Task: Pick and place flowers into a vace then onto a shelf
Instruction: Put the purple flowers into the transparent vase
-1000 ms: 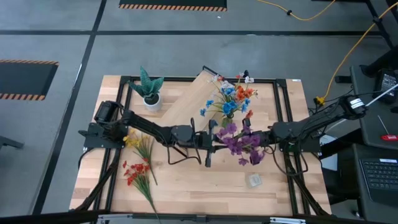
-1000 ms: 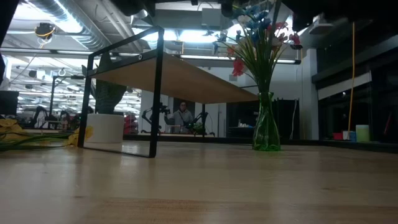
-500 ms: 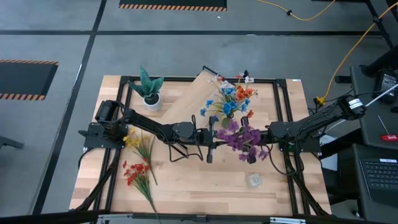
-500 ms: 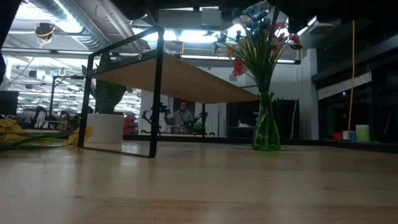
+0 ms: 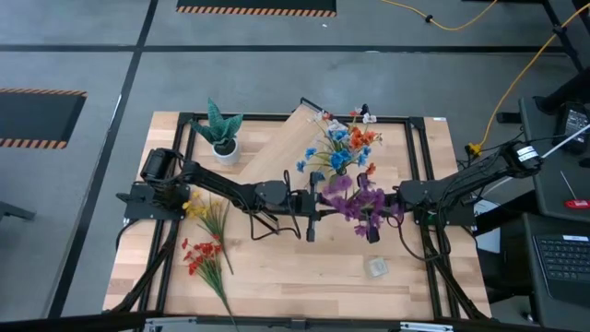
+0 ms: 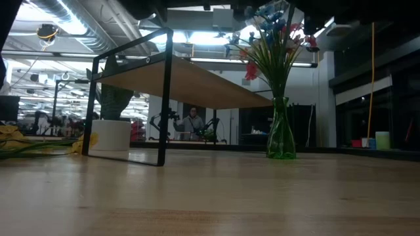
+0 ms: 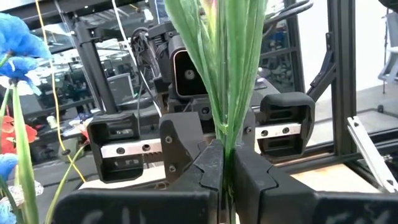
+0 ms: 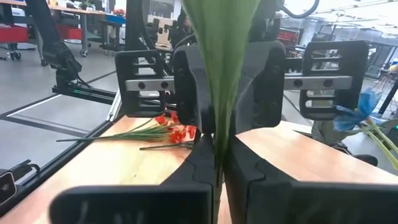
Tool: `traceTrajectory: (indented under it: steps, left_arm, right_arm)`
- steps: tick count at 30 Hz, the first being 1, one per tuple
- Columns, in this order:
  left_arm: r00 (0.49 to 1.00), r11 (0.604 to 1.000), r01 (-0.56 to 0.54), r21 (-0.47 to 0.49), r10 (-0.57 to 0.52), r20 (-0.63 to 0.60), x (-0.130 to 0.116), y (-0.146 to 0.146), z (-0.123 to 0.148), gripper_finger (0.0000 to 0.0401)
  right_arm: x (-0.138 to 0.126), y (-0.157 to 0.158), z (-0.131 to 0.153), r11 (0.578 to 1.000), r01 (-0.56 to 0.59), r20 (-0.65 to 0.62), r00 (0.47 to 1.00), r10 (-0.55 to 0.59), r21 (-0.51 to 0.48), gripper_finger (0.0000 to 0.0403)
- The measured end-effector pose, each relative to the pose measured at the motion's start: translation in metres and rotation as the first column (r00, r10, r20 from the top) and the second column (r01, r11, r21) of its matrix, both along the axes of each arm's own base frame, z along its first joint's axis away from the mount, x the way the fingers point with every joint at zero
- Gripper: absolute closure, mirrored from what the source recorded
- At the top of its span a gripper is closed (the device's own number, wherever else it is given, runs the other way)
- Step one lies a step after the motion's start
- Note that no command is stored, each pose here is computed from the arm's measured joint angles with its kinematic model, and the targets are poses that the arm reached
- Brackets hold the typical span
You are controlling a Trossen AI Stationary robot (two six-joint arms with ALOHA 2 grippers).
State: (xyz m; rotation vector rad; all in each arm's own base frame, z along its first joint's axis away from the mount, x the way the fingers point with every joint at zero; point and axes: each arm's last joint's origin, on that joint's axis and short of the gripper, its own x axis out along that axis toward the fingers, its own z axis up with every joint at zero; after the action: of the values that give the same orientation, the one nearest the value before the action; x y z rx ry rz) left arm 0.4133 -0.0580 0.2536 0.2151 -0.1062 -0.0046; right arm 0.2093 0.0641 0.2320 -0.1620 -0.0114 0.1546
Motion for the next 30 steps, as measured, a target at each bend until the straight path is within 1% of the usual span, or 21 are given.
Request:
traceTrajectory:
  steps: [7,11,15,19,22,26,28,30]
  left_arm:
    - [1.000,1.000,0.001,-0.022,-0.001,-0.005,0.000,-0.002,0.000,0.0375]
    - [1.000,0.999,0.006,-0.034,-0.006,0.003,-0.003,-0.007,0.004,0.0350]
    - [1.000,0.998,0.019,-0.063,-0.019,0.000,-0.009,-0.015,0.013,0.0318]
    - [0.997,0.995,-0.025,-0.097,0.018,-0.070,-0.017,-0.023,0.019,0.0290]
    - [0.991,0.996,-0.015,-0.090,0.003,-0.134,-0.025,-0.030,0.022,0.0277]
    - [0.983,0.996,0.020,-0.088,-0.036,-0.181,-0.034,-0.045,0.024,0.0276]
    - [0.982,0.998,0.031,-0.061,-0.042,-0.187,-0.036,-0.052,0.024,0.0285]
    - [0.981,0.999,0.018,-0.048,-0.027,-0.191,-0.037,-0.056,0.023,0.0299]
  right_arm:
    - [0.000,0.000,0.000,1.000,0.000,-0.001,1.000,0.000,0.003,0.0393]
    - [0.000,0.000,0.000,1.000,-0.006,-0.003,1.000,0.006,0.003,0.0393]
    - [0.000,0.001,-0.001,1.000,-0.013,-0.010,1.000,0.013,0.001,0.0393]
    - [-0.002,0.000,0.002,1.000,-0.011,0.005,1.000,0.011,0.005,0.0393]
    - [-0.006,-0.002,0.005,1.000,-0.008,0.005,1.000,0.008,0.008,0.0393]
    - [-0.015,-0.002,0.008,0.999,-0.013,-0.032,0.999,0.014,0.035,0.0393]
    - [-0.021,-0.001,0.010,0.999,-0.027,-0.046,0.999,0.029,0.035,0.0393]
    - [-0.027,0.001,0.010,0.998,-0.046,-0.068,0.996,0.049,0.039,0.0393]
